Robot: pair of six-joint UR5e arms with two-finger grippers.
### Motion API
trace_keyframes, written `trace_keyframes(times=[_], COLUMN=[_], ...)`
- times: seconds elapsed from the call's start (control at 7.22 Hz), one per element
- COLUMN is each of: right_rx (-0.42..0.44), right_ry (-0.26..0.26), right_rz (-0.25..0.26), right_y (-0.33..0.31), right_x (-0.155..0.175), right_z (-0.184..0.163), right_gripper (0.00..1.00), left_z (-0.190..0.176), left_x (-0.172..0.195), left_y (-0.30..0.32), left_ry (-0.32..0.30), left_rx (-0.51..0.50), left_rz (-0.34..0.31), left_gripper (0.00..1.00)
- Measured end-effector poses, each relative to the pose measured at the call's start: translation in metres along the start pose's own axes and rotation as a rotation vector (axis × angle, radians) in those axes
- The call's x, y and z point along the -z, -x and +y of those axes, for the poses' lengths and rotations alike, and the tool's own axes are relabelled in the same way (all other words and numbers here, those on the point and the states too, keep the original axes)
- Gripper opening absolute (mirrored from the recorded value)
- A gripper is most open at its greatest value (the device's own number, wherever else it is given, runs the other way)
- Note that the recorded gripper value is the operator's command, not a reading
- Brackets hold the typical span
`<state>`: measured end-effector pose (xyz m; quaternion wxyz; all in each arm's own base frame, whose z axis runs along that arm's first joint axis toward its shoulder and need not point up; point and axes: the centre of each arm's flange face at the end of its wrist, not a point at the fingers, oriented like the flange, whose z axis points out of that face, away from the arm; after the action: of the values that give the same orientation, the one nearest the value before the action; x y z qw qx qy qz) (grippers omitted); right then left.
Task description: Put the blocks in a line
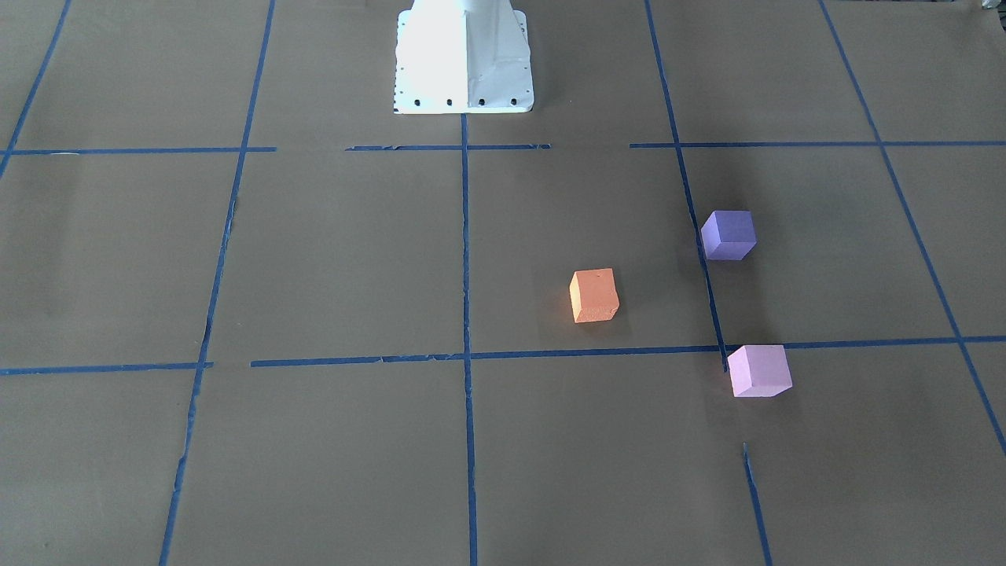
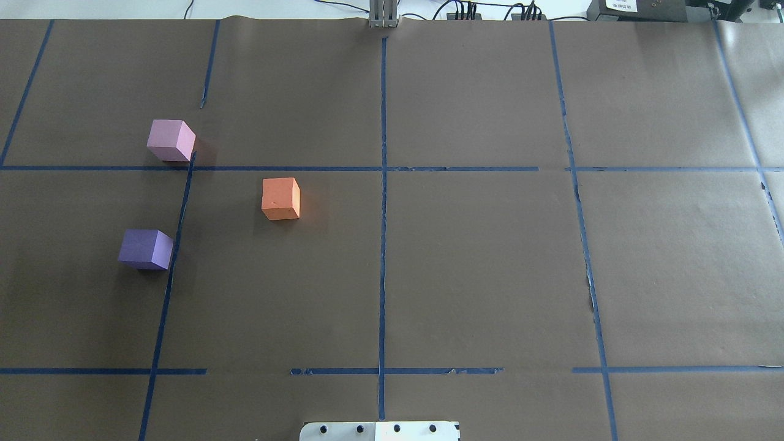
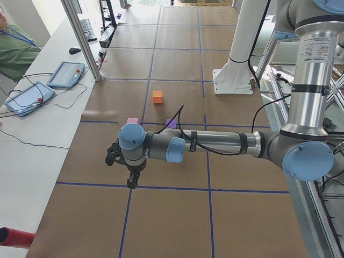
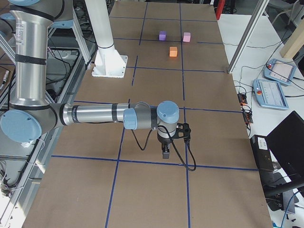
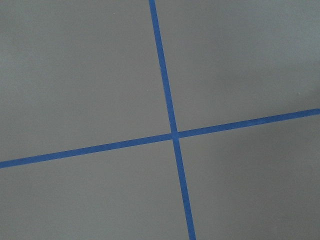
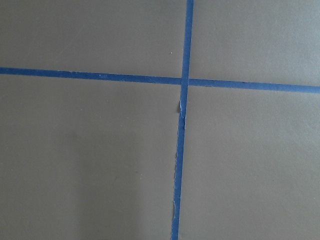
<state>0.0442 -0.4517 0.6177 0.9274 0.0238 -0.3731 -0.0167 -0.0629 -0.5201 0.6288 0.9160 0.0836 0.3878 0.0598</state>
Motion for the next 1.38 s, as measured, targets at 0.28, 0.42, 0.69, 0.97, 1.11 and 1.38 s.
trace_keyframes(times=[0.28,0.42,0.69,0.97,1.11,1.38], right_rx=[0.000,0.000,0.000,0.000,0.000,0.000], right_ry=[0.000,0.000,0.000,0.000,0.000,0.000], right_rz=[0.000,0.000,0.000,0.000,0.000,0.000], right_y=[0.000,0.000,0.000,0.000,0.000,0.000], right_x=[0.000,0.000,0.000,0.000,0.000,0.000], right_z=[0.000,0.000,0.000,0.000,0.000,0.000], right_gripper=[1.00,1.00,1.00,1.00,1.00,1.00], left_z=[-0.002,-0.006,-0.036,-0.069,-0.086,-0.120], left_x=[0.000,-0.006,-0.028,-0.031,-0.029,-0.030], left_y=[-0.005,-0.016,-0.079,-0.157,-0.207,-0.319], left_ry=[-0.002,0.008,0.043,0.034,0.022,0.017], left_rx=[-0.015,-0.036,-0.155,-0.202,-0.185,-0.098], left_rz=[0.002,0.006,0.026,0.058,0.081,0.142], left_gripper=[1.00,1.00,1.00,1.00,1.00,1.00])
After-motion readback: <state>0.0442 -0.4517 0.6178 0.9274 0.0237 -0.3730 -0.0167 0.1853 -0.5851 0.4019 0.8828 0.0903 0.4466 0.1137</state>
